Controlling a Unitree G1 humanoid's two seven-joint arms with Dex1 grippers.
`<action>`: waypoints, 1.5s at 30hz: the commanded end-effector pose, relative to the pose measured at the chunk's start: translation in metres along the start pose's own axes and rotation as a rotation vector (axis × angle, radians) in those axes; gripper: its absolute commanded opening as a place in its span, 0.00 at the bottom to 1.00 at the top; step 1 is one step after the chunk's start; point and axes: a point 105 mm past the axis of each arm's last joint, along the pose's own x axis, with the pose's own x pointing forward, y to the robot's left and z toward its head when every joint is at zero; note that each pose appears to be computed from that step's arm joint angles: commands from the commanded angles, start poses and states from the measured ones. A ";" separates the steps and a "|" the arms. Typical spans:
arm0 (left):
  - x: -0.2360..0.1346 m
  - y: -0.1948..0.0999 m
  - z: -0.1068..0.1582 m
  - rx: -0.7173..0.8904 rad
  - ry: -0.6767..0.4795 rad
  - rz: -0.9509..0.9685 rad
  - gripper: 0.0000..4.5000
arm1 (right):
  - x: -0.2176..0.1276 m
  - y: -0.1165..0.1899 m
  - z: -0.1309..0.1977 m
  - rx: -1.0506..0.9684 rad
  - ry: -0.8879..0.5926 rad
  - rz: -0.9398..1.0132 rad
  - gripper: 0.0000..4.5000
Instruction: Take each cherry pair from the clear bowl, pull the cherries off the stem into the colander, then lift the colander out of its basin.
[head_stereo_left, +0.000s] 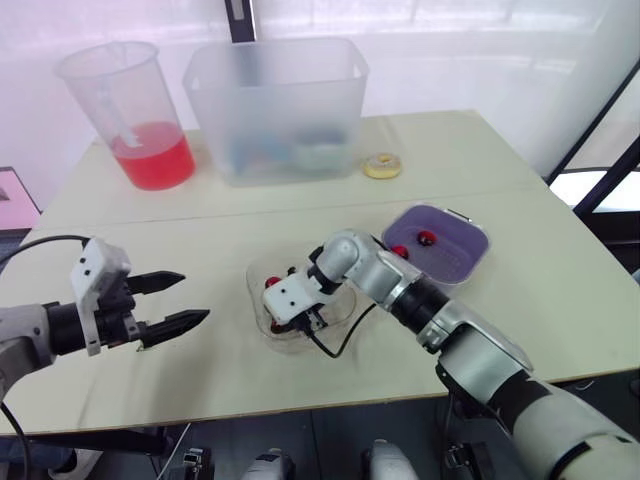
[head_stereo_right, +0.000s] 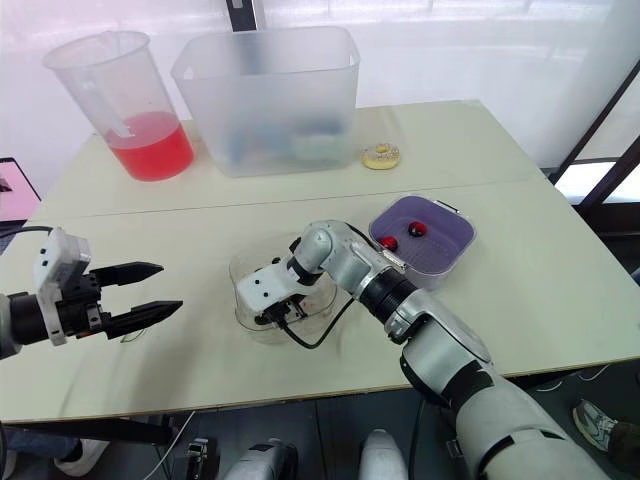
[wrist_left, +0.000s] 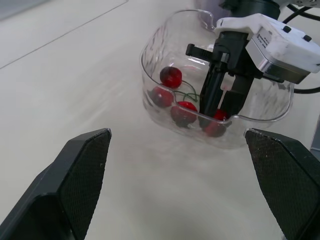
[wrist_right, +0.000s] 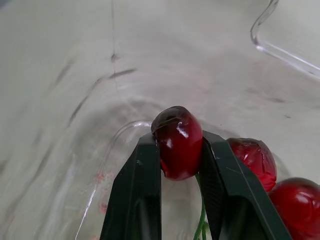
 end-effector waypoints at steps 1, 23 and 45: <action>0.003 -0.001 0.007 0.034 -0.015 -0.005 1.00 | -0.023 -0.007 0.014 -0.174 0.001 -0.024 0.12; 0.013 0.000 0.011 0.029 -0.024 -0.027 1.00 | -0.066 -0.001 0.001 -0.780 0.129 0.131 0.52; 0.038 0.001 0.009 0.021 -0.044 -0.101 1.00 | -0.139 -0.006 0.040 0.579 -0.238 -0.288 0.99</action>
